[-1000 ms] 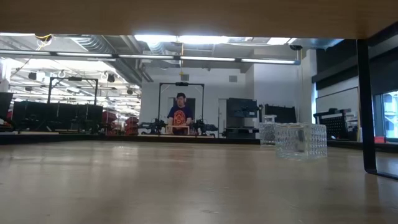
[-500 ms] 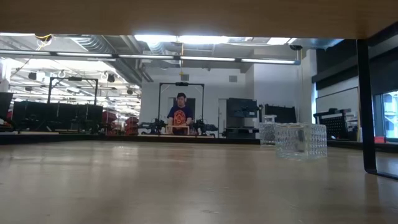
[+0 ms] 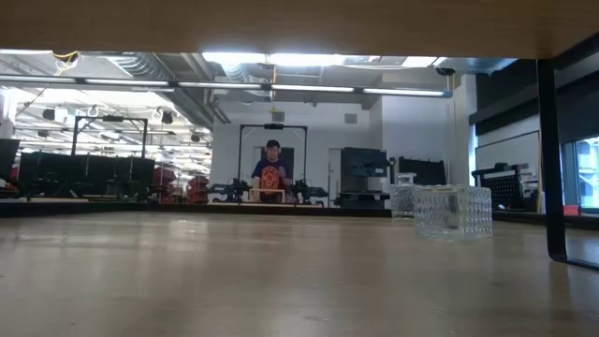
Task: Sort vases onto shelf
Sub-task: Put the transparent vase on the shelf, then put the transparent vase on the shelf aligned with the other transparent vase
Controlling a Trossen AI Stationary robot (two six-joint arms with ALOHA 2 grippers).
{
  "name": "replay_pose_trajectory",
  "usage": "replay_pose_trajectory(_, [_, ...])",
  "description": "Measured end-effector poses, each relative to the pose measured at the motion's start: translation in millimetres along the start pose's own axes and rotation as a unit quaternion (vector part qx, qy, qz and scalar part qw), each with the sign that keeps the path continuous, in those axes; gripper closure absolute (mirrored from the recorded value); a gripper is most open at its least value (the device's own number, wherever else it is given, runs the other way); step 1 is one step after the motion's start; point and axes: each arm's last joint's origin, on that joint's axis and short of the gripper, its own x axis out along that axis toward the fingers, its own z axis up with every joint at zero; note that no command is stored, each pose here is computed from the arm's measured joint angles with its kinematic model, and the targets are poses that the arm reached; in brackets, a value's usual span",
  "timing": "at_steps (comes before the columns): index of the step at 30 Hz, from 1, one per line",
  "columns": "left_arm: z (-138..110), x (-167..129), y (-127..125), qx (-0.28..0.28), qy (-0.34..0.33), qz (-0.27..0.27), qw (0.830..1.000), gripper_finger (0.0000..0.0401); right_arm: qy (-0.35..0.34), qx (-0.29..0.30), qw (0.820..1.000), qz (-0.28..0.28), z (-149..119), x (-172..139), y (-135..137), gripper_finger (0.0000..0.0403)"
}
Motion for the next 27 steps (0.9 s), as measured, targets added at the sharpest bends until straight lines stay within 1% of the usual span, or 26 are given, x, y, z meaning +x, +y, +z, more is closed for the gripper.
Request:
replay_pose_trajectory(4, [-1.3,7.2,6.4,-0.010,0.015,0.002,1.000,0.0289,0.000,0.000,1.000,0.000,0.0,0.0,0.0,0.0236])
replay_pose_trajectory(7, [-0.1,12.9,9.4,-0.009,0.023,-0.019,1.000,0.0289,0.000,0.000,1.000,0.000,0.0,0.0,0.0,0.0236])
replay_pose_trajectory(10, [1.2,14.2,9.3,-0.006,0.019,-0.024,1.000,0.0289,0.003,0.000,1.000,0.001,-0.2,0.0,0.1,0.0236])
replay_pose_trajectory(19, [4.8,10.6,14.0,0.003,0.005,-0.012,1.000,0.0289,0.005,0.000,1.000,0.002,-0.3,0.0,0.2,0.0236])
replay_pose_trajectory(23, [8.5,-0.5,21.0,-0.003,-0.012,-0.009,1.000,0.0289,0.002,0.000,1.000,0.002,-0.1,0.0,0.3,0.0236])
replay_pose_trajectory(27, [10.2,-29.2,23.0,0.001,-0.061,0.003,0.998,0.0289,-0.005,0.002,1.000,0.012,1.1,0.1,2.7,0.0236])
